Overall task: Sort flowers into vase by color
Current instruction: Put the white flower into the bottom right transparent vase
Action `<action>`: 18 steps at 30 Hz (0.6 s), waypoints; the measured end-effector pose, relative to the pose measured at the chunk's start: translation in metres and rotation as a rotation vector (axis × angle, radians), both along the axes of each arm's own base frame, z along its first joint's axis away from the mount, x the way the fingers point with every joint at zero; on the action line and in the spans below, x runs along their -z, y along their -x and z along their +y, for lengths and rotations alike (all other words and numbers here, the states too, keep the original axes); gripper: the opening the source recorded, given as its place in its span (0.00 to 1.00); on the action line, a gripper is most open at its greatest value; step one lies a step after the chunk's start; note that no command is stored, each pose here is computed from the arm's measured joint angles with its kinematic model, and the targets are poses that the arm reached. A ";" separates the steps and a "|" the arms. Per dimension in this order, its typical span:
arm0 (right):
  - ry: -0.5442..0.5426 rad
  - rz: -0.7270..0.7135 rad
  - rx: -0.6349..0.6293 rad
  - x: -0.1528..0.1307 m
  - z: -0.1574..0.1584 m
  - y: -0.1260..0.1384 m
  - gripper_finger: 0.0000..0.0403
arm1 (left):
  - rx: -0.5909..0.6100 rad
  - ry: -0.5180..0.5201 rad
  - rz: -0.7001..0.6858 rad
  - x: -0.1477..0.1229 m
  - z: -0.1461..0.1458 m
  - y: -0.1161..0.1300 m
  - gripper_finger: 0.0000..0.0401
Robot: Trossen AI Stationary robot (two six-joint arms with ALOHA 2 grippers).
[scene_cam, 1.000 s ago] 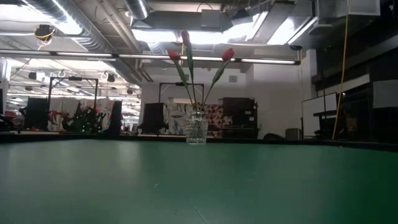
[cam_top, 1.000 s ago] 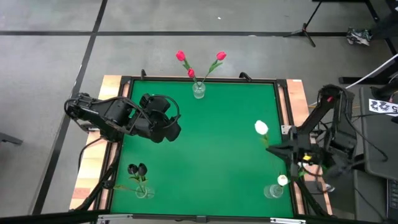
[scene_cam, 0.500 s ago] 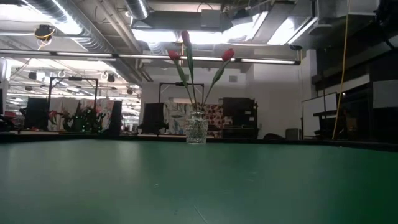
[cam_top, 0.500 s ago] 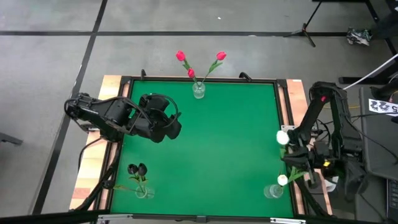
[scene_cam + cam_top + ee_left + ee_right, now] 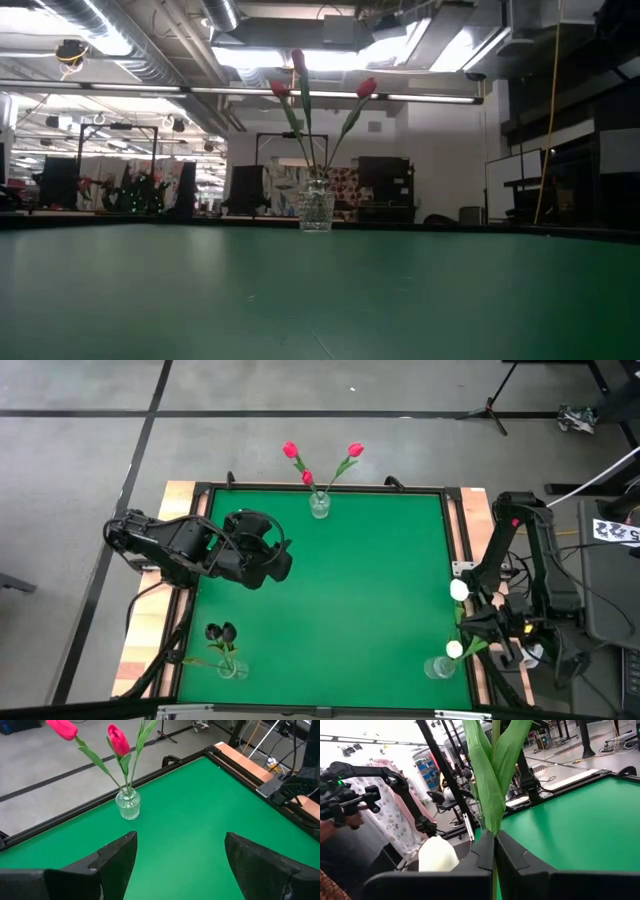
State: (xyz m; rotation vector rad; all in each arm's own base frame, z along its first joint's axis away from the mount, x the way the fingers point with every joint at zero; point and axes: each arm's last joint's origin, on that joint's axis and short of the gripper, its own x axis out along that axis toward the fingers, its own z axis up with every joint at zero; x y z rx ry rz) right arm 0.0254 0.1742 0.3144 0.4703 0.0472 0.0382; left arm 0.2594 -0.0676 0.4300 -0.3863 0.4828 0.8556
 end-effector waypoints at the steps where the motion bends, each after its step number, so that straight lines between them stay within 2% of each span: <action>1: 0.000 0.000 0.000 0.000 0.000 0.000 0.01 | -0.003 0.003 -0.003 0.000 0.000 0.000 0.73; 12: 0.015 -0.007 0.002 -0.001 0.000 0.000 0.01 | -0.016 0.017 -0.019 0.000 0.000 0.000 0.73; 18: 0.019 -0.012 -0.048 -0.009 -0.004 0.009 0.00 | -0.023 0.016 -0.024 0.000 0.000 0.000 0.73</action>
